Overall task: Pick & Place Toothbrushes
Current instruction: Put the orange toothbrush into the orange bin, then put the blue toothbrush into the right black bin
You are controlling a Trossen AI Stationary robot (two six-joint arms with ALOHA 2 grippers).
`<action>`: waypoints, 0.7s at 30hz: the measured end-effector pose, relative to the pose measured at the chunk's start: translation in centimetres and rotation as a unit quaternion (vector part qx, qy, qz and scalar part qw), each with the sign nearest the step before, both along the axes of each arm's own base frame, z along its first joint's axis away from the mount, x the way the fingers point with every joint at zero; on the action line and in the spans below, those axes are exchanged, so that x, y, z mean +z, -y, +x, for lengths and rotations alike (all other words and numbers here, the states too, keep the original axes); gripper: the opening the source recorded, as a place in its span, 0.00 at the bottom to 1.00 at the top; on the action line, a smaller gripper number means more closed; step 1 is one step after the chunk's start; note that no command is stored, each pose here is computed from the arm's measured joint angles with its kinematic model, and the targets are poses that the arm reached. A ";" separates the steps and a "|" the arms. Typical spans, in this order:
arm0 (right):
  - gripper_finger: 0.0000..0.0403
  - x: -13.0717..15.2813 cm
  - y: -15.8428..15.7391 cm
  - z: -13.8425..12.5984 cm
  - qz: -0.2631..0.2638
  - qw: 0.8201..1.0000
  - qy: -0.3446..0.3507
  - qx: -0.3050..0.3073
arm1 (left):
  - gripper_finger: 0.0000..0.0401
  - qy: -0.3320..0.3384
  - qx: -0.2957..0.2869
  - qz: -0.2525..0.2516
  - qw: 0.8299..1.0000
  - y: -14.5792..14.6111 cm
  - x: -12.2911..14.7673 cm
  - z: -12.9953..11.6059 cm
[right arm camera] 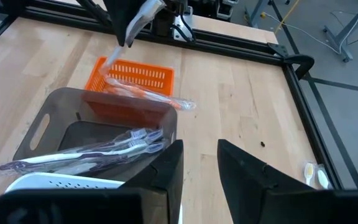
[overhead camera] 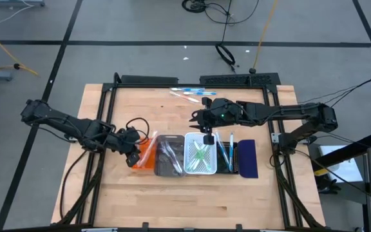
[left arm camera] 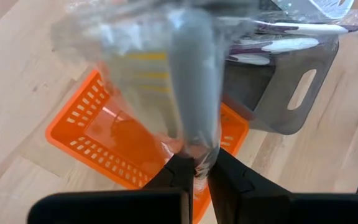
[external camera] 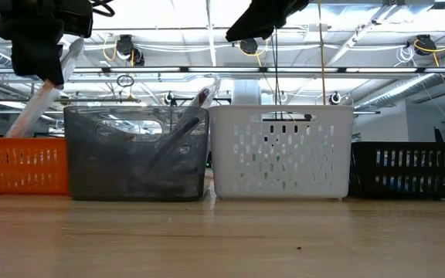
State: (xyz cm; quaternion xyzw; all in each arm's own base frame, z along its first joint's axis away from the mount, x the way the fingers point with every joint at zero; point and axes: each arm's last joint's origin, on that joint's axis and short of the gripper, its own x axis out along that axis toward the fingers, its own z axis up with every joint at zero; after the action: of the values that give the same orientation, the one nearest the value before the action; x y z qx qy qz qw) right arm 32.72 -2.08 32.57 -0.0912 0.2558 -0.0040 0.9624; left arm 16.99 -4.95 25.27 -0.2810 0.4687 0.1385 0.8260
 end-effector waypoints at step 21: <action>0.22 0.0 0.0 0.0 -0.008 1.000 -0.001 0.004 | 0.41 -0.059 -0.007 0.016 0.998 0.0 -1.6 1.2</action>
State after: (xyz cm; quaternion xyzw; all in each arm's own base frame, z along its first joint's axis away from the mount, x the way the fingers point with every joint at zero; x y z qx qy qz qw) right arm 32.72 -2.13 32.56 -0.0999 0.2562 -0.0023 0.9614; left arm 18.16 -4.91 23.63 -0.2563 0.5159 0.1566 0.8022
